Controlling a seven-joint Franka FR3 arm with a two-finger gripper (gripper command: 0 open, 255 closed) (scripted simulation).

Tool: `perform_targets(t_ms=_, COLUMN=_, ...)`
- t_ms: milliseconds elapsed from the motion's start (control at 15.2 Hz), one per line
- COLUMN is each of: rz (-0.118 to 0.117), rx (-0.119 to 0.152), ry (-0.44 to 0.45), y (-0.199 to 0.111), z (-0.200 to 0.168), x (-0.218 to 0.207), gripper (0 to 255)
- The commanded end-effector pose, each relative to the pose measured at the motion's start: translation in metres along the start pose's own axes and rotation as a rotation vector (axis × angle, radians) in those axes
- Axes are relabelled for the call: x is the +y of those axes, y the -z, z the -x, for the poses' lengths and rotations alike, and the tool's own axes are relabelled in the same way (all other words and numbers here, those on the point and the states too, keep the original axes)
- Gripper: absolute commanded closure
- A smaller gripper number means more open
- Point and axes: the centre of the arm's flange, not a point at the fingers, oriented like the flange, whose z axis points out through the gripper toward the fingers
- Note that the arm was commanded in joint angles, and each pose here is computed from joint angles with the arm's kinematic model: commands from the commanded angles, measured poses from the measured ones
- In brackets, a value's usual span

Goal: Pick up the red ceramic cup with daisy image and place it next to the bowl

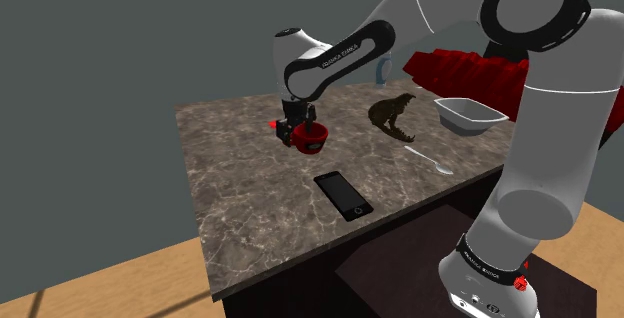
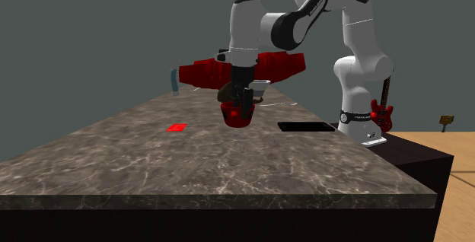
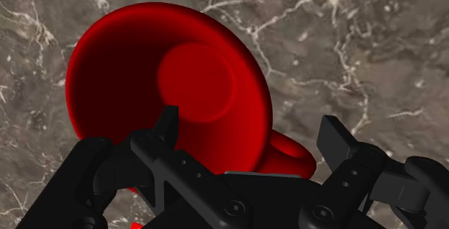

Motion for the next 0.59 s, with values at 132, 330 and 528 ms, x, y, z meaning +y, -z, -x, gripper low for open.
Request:
perform_targets(t_ms=132, rz=0.0, rx=0.001, ry=0.0, y=-0.0015, z=0.0001, x=-0.0003, gripper=0)
perform_targets(t_ms=330, rz=0.0, rx=0.001, ry=0.0, y=-0.0015, z=0.0, x=-0.0003, gripper=0)
perform_targets(t_ms=528, rz=0.0, rx=0.001, ry=0.0, y=-0.0015, z=0.0, x=-0.0003, gripper=255)
